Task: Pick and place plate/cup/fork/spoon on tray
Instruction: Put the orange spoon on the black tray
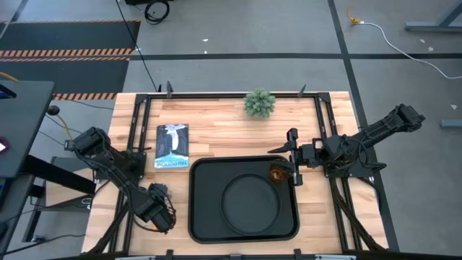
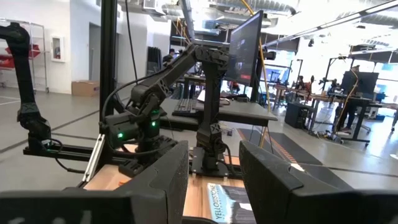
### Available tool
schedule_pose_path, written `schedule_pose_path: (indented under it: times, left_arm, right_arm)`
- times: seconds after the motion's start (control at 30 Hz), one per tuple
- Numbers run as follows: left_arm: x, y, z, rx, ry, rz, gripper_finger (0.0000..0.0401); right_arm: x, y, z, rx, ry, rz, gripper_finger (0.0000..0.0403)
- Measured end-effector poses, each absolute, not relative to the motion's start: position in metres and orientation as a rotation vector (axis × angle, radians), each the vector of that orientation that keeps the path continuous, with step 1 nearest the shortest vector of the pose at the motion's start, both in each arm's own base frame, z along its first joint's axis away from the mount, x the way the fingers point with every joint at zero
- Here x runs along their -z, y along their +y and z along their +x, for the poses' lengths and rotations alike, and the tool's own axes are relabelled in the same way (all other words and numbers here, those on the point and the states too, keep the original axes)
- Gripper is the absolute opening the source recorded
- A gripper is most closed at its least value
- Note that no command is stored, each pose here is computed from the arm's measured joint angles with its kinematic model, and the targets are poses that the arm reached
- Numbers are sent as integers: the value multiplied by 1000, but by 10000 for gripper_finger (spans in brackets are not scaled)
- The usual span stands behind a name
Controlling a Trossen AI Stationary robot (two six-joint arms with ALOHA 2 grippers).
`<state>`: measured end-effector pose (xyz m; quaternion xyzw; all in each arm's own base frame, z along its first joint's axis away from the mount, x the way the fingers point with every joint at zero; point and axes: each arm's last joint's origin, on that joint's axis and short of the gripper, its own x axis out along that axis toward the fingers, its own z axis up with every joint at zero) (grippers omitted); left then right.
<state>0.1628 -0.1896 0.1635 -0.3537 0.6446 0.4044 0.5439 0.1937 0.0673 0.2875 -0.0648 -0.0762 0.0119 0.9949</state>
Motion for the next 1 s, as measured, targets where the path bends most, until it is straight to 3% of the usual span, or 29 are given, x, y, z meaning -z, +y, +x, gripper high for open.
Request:
schedule_pose_path:
  times: [1.0]
  left_arm:
    - [-157, -187, 166, -1029, 1381, -912, 153]
  right_arm:
    - [-288, 68, 194, -31, -155, -121, 149]
